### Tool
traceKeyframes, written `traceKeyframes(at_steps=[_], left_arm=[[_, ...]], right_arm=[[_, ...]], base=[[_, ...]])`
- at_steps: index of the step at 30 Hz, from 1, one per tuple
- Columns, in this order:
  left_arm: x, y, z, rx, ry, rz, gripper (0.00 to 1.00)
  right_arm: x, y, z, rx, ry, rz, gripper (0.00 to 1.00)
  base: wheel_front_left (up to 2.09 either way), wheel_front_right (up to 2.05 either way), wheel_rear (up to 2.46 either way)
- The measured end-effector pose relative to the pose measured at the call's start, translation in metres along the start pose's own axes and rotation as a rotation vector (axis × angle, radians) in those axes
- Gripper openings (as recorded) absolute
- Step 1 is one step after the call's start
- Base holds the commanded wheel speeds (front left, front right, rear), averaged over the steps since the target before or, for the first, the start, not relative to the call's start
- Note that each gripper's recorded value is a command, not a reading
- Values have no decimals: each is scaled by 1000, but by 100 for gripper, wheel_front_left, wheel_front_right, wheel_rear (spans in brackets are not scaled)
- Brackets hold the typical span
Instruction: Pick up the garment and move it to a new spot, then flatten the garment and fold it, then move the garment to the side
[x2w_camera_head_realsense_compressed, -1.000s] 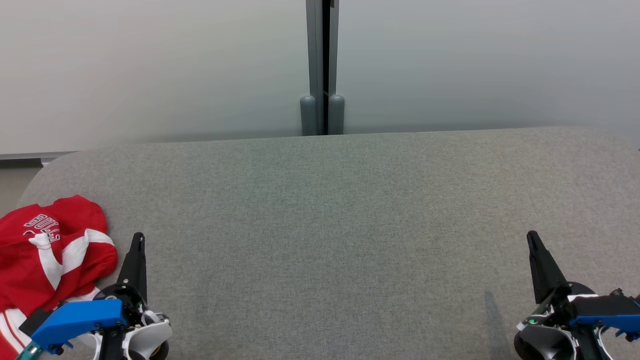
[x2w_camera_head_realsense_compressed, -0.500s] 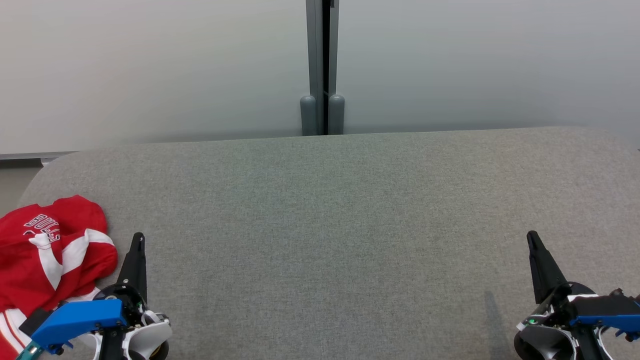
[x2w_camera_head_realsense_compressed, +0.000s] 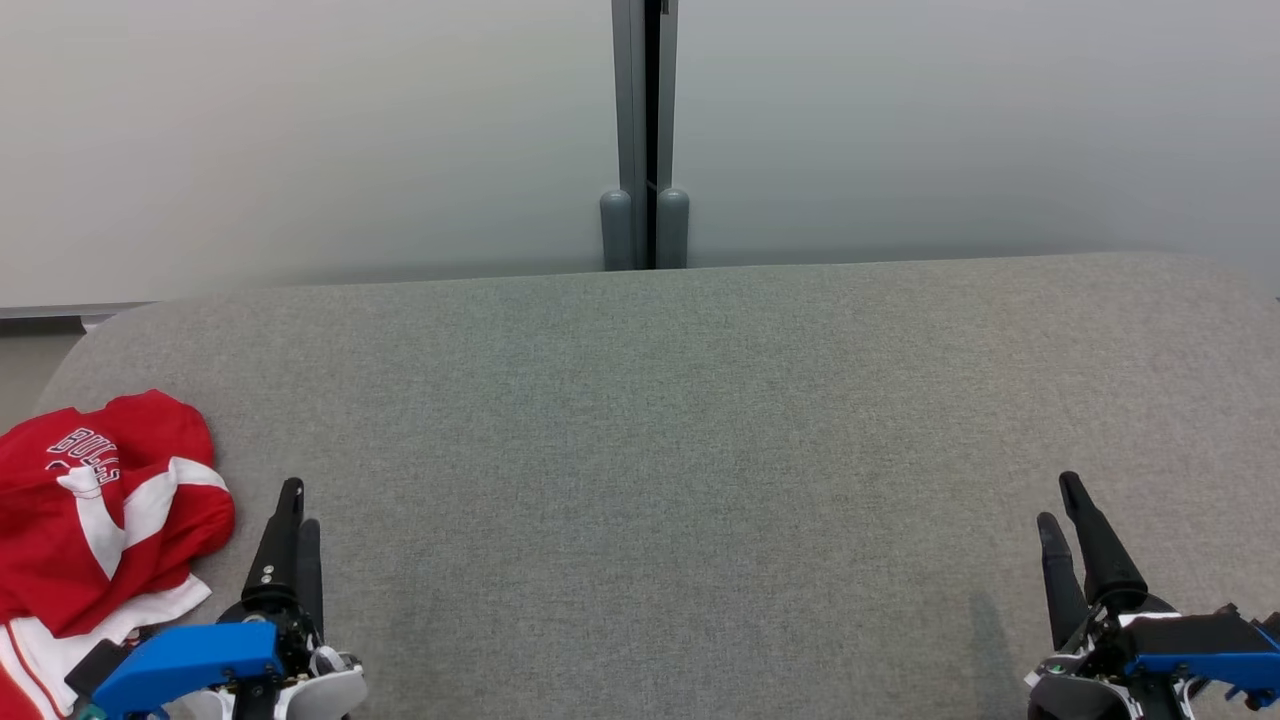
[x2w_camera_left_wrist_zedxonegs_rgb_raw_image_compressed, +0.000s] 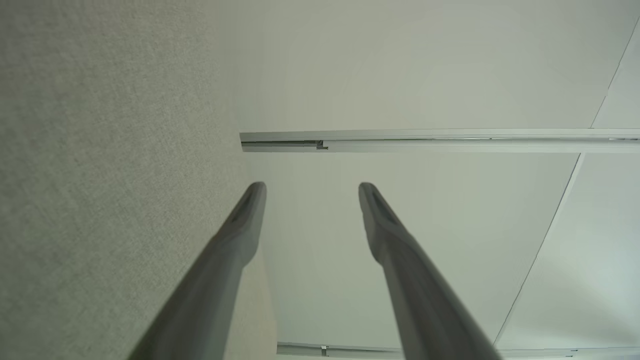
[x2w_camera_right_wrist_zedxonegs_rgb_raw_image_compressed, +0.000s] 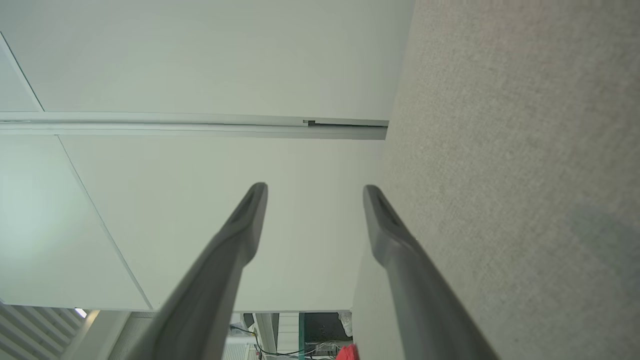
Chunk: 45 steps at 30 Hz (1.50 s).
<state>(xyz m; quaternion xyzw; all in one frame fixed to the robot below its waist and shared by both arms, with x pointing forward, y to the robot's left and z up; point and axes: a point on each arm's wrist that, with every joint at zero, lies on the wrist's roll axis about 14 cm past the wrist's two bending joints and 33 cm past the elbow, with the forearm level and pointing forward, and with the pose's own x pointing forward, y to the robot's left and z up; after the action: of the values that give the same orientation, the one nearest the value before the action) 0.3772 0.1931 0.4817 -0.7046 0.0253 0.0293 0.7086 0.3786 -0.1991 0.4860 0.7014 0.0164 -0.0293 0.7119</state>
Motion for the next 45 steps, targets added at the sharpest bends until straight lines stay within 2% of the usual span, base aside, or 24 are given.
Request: traceKeyframes(at_steps=[8,25,34,45], left_arm=[[5,-15,-3,121,4,-40,100],[7,-27,-15,493,34,-86,100],[5,-24,-16,673,37,-90,100],[4,-17,-17,846,48,-88,100]], right_arm=[[1,6,1,-135,-6,13,100],[3,23,1,-528,-17,65,100],[2,28,-1,-727,-8,86,100],[1,31,-5,-905,3,101,100]], base=[[0,0,0],[0,0,0],[0,0,0],[0,0,0]])
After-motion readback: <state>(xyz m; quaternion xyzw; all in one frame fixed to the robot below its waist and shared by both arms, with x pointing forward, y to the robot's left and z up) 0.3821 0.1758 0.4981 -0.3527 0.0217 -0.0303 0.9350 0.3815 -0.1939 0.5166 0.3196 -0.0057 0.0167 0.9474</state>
